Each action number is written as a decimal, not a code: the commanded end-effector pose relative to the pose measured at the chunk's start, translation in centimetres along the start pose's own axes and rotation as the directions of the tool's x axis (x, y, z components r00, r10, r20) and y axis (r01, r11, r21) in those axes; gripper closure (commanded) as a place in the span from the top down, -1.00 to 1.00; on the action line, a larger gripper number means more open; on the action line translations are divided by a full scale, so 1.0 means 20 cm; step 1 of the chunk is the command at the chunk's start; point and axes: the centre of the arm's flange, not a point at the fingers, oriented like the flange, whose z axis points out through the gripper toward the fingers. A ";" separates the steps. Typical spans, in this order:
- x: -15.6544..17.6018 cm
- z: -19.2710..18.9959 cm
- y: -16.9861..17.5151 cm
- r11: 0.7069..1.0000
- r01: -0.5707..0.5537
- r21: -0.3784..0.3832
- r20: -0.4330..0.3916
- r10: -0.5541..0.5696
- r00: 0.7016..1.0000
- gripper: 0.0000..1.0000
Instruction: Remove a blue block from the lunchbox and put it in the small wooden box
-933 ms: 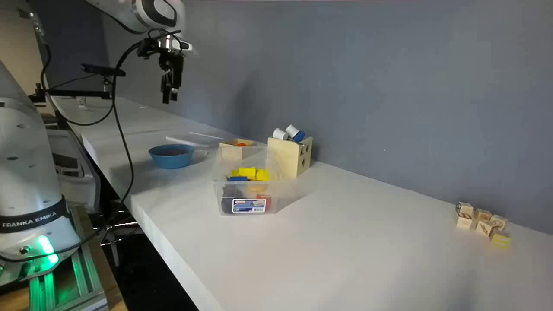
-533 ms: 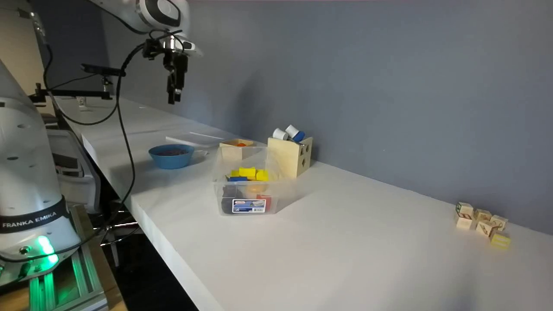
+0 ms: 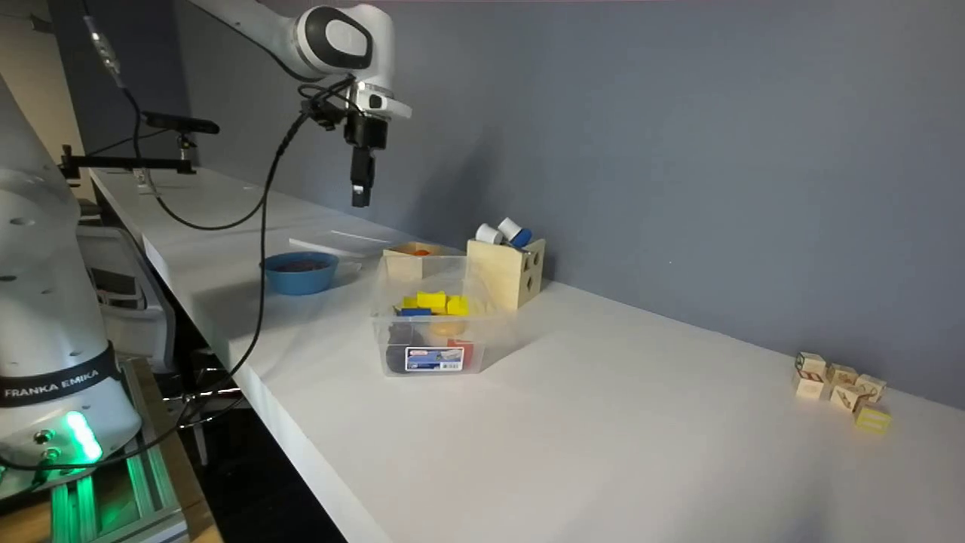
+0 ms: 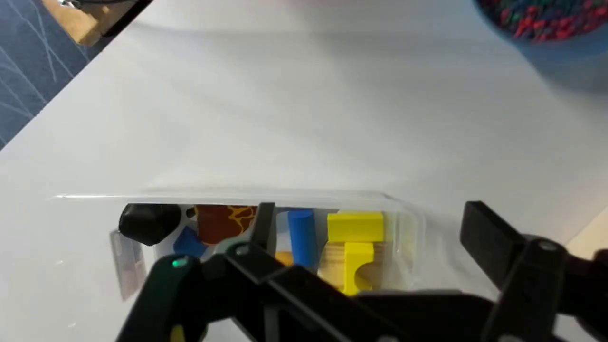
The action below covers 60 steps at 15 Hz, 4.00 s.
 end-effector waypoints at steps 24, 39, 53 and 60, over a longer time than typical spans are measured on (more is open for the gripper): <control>0.68 0.66 0.24 0.992 -0.111 -0.064 0.030 0.113 0.993 1.00; 0.60 0.87 0.28 0.987 -0.138 -0.077 0.091 0.144 0.985 1.00; 0.63 0.98 0.17 0.996 -0.075 0.057 0.044 0.072 0.996 -0.24; 0.57 0.83 0.31 0.991 -0.108 0.082 0.050 0.104 0.993 -0.84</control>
